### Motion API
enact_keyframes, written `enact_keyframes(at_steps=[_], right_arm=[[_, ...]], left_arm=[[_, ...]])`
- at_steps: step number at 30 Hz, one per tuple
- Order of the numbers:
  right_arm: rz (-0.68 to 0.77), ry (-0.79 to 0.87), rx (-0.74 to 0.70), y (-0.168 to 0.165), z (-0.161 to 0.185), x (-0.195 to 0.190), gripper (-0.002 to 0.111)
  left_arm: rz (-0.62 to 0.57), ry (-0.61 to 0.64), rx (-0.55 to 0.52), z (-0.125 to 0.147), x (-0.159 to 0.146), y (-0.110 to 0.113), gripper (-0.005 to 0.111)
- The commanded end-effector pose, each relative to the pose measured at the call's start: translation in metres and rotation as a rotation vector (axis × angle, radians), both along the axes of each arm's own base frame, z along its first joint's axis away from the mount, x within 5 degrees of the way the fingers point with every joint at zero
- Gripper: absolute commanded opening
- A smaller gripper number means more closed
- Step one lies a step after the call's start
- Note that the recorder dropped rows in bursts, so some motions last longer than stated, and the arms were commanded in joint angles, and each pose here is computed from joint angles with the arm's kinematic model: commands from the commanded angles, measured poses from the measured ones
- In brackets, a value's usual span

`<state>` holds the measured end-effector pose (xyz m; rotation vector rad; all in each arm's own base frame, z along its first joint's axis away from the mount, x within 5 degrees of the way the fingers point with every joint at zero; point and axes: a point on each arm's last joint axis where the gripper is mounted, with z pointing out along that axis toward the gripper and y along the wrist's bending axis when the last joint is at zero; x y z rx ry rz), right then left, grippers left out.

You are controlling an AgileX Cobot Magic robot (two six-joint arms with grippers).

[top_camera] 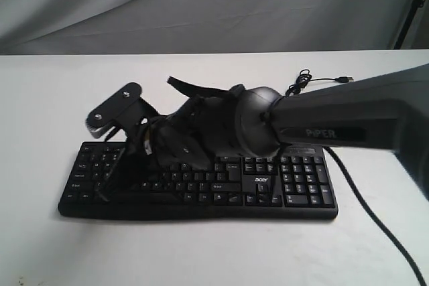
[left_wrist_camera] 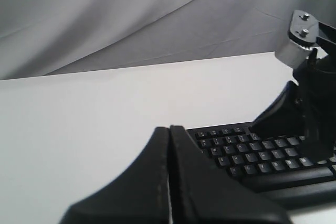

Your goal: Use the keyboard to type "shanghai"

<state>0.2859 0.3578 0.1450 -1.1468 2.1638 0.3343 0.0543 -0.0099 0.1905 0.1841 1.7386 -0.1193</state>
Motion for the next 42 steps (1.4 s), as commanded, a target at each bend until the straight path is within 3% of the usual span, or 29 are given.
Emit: enact_keyframes(at_steps=[1,10,42], right_arm=[[0.047,-0.021,0.003,0.032,0.001,0.002,0.000],[0.061,-0.010,-0.018,0.062,-0.019,0.014,0.000],[0.060,0.039,-0.024,0.064,-0.049,0.012,0.000]], left_arm=[[-0.004,-0.003,-0.003,-0.001,0.000,0.000,0.000],[-0.004,-0.003,-0.003,-0.001,0.000,0.000,0.000],[-0.004,-0.003,-0.003,-0.001,0.000,0.000,0.000]])
